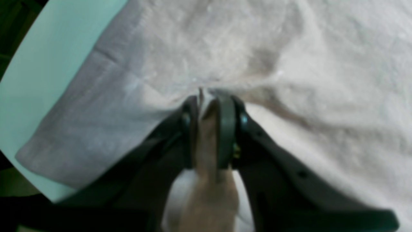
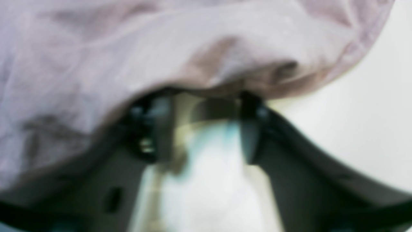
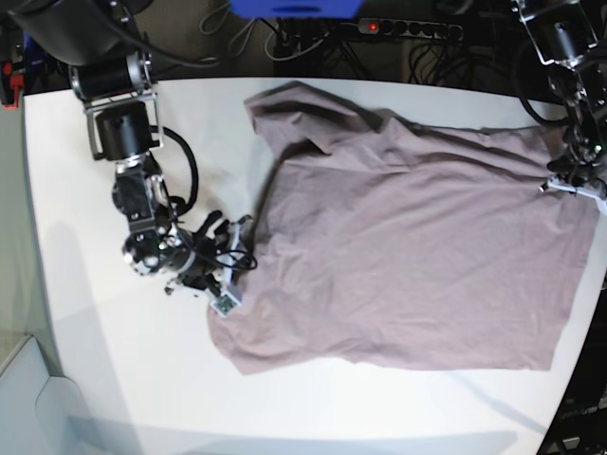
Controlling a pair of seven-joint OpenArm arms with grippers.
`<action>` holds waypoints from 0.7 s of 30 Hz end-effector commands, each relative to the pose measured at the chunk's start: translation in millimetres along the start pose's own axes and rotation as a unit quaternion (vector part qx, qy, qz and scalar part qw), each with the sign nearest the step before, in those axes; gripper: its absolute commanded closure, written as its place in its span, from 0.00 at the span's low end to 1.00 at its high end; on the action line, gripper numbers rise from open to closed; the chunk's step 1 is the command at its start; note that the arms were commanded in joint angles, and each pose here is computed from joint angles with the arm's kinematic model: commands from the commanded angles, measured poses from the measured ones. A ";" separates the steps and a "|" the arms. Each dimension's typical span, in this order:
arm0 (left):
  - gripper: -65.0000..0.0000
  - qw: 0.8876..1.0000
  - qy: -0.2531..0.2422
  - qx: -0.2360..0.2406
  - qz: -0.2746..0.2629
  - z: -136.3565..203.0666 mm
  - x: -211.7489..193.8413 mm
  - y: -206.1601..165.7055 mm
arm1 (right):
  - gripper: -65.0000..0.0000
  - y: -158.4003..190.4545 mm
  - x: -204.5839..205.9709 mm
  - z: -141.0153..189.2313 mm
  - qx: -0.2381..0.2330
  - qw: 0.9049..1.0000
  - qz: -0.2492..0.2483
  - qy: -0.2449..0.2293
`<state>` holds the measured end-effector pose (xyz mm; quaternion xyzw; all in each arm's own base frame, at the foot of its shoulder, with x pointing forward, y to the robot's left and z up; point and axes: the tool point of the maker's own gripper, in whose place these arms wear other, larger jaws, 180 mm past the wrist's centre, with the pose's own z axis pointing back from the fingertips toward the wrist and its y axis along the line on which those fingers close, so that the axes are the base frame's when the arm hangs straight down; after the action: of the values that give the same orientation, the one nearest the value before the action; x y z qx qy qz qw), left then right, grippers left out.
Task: Layout the t-shirt on the table in an organized manner, then fold the t-shirt properly
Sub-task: 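Move the open right gripper to the shirt's side edge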
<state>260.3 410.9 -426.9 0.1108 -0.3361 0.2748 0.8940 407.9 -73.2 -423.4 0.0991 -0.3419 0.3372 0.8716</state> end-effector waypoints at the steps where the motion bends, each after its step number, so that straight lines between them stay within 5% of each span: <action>1: 0.84 1.000 -0.008 0.001 0.000 2.2 10.5 2.2 | 0.70 -14.7 21.9 3.5 -0.013 1.000 0.004 -0.024; 4: 0.84 1.000 -0.007 0.002 0.000 1.8 9.5 2.6 | 0.99 -29.5 18.6 1.3 -0.018 0.999 -0.009 -0.025; 9: 0.84 1.000 -0.012 0.003 -0.002 2.4 13.1 4.4 | 1.00 -76.2 25.8 26.3 -0.064 0.997 0.001 -0.035; 15: 0.84 1.000 -0.012 0.003 -0.002 2.4 13.7 4.1 | 1.00 -122.1 68.4 79.6 -0.134 0.985 0.019 -0.103; 21: 0.84 1.000 -0.014 0.003 -0.002 2.4 14.3 4.1 | 1.00 -104.9 41.6 79.5 -0.133 0.990 0.028 -0.034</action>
<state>260.3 411.6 -426.3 0.1106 -0.3366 0.2751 0.8937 444.1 -164.9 -351.6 -0.0152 -0.3861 0.3115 0.8681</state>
